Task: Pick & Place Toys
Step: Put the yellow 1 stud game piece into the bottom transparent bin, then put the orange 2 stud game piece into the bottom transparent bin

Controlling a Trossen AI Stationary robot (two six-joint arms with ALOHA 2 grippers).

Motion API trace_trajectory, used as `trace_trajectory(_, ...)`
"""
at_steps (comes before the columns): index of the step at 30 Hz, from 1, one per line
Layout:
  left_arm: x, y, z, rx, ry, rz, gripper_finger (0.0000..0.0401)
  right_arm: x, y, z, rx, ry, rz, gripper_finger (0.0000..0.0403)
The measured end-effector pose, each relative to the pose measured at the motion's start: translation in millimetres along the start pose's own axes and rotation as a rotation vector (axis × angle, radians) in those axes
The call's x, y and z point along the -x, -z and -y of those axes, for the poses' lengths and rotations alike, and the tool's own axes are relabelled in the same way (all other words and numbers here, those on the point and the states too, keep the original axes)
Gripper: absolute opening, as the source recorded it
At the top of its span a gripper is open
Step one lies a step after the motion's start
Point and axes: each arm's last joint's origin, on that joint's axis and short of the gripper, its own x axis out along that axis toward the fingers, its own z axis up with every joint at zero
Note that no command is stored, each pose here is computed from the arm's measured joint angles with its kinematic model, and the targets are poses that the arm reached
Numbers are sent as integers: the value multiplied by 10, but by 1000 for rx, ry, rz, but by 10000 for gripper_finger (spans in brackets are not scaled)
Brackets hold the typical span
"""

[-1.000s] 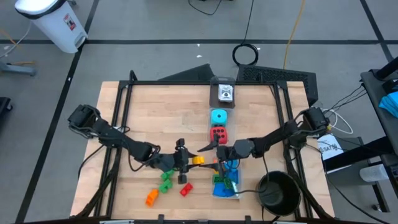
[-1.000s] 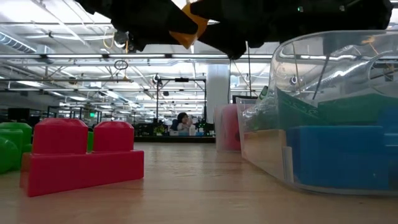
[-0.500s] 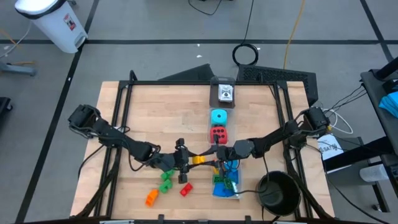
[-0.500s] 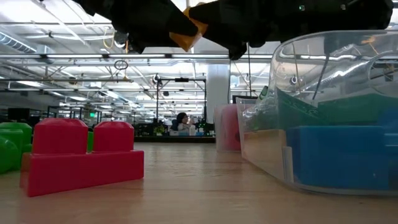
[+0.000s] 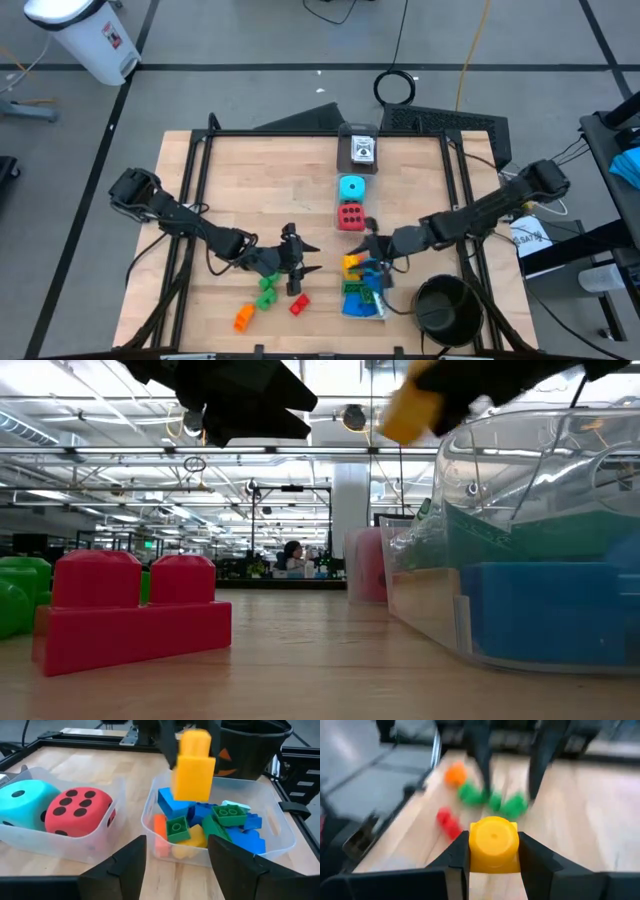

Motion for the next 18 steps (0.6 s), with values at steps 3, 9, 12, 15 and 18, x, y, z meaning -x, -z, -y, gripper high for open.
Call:
trace_trajectory(3,-1,-2,-1,1,0,2,217,125,59,-69,-41,-17,-110,99)
trace_trajectory(9,-1,-2,-2,0,-1,2,218,138,174,-127,-47,-22,-217,99)
trace_trajectory(12,-1,-8,0,3,1,7,218,92,231,-127,-45,-15,-247,127)
trace_trajectory(15,-1,-9,0,3,1,9,218,37,272,-129,-44,-8,-260,180)
trace_trajectory(18,-2,-8,0,2,0,8,218,12,312,-128,-45,-5,-281,226)
